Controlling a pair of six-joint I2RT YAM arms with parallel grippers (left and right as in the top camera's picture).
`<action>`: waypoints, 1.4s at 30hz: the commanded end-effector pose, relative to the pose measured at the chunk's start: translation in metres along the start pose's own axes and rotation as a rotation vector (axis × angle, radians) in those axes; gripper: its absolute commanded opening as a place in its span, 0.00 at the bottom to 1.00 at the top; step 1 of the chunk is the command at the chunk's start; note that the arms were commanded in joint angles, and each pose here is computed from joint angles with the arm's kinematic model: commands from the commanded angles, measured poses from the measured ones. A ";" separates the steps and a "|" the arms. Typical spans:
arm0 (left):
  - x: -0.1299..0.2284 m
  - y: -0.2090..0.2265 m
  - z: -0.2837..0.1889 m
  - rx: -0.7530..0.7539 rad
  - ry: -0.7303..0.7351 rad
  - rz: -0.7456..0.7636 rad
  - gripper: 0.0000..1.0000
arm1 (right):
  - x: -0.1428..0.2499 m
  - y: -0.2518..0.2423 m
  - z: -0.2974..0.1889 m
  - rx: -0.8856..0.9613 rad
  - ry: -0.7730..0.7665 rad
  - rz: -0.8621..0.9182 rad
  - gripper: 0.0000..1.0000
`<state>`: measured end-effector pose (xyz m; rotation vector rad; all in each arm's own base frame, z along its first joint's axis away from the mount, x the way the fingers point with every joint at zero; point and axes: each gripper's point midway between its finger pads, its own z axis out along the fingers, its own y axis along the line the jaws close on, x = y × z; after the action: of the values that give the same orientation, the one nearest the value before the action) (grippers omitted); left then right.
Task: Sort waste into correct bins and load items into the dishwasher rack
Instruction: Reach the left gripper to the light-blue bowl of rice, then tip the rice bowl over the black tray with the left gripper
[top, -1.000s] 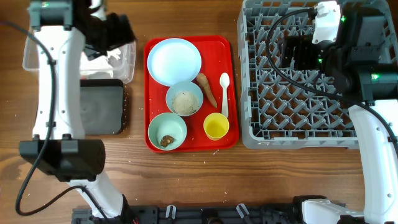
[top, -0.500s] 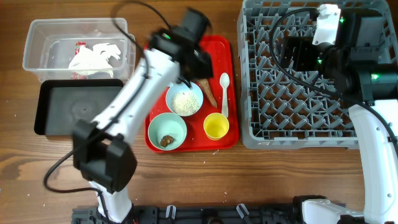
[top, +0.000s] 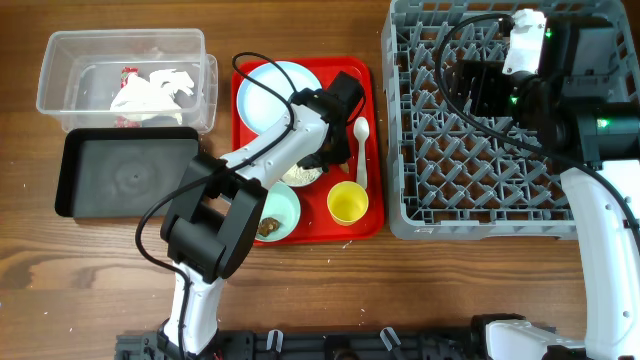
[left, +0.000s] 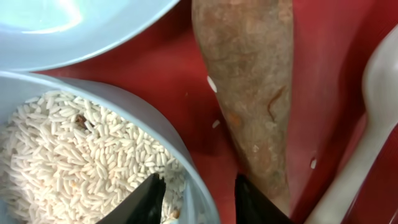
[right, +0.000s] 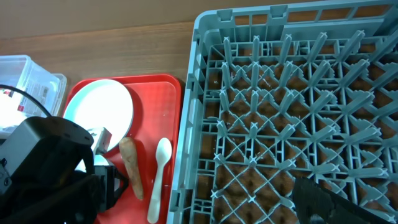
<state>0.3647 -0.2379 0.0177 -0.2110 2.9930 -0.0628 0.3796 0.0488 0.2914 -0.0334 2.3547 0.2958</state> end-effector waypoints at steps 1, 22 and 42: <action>0.000 0.003 0.005 -0.018 -0.002 -0.005 0.32 | -0.003 0.005 0.001 -0.020 0.001 0.010 1.00; -0.026 -0.025 -0.092 0.114 -0.072 0.135 0.04 | -0.003 0.004 0.001 -0.016 -0.003 0.007 1.00; -0.032 0.306 -0.124 0.808 -0.086 -0.422 0.04 | -0.021 0.013 0.000 -0.062 -0.073 -0.007 1.00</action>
<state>0.3340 0.0695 0.1146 -0.7914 2.7167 -1.0292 0.3912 0.0549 0.3051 -0.0597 2.2788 0.3310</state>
